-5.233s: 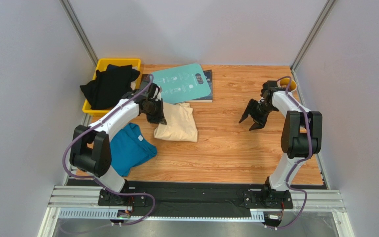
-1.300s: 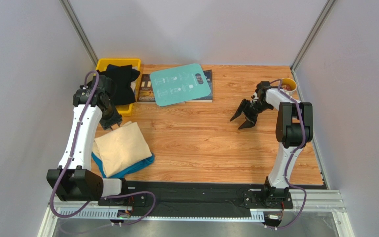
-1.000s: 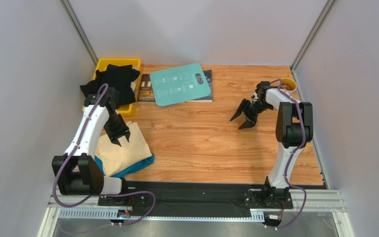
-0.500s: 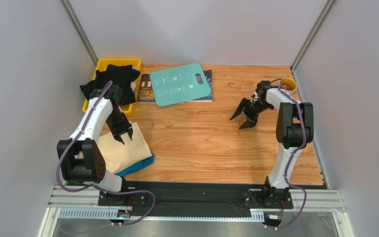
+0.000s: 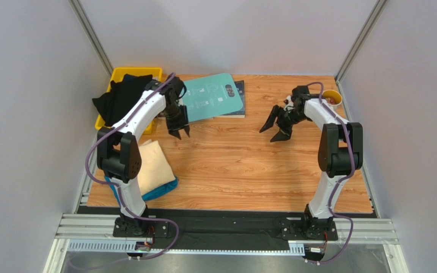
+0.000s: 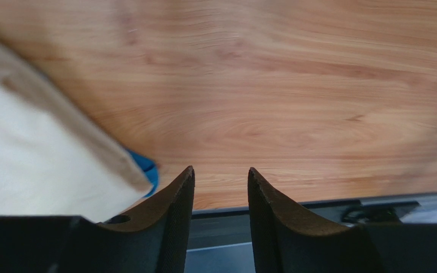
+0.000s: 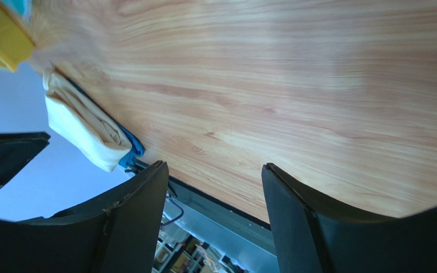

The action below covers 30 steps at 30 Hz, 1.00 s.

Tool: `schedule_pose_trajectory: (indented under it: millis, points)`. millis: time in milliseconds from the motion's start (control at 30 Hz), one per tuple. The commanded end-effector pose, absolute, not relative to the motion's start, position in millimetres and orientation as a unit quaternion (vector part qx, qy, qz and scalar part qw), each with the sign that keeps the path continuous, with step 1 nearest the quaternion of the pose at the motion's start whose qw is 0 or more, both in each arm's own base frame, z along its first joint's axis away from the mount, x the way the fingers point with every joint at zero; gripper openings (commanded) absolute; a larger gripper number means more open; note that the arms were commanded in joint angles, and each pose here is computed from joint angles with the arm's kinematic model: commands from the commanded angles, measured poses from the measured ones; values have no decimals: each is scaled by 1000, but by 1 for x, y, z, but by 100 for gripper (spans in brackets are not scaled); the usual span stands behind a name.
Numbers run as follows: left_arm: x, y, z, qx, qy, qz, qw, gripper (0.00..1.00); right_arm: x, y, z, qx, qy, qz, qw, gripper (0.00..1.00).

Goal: Fold and stack the t-shirts
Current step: Put the neatly folded tshirt into the corner of the board with the left arm

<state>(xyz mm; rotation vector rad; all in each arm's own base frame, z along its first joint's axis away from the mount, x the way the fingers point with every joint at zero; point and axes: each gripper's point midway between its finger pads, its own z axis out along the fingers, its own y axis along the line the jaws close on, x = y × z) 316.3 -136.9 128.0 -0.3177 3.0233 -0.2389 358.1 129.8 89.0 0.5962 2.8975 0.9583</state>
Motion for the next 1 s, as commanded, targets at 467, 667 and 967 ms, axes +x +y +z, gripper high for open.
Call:
schedule_pose_trajectory:
  millis: [467, 667, 967]
  points:
    - [278, -150, 57, -57, 989, -66, -117, 41, 369, 153, 150, 140, 935, 311, 93, 67]
    - [239, -121, 67, -43, 989, -28, -135, 41, 369, 149, 137, 161, 935, 308, 71, 66]
    - [192, -78, 60, -30, 984, 28, -171, 41, 375, 154, 128, 173, 931, 317, 52, 66]
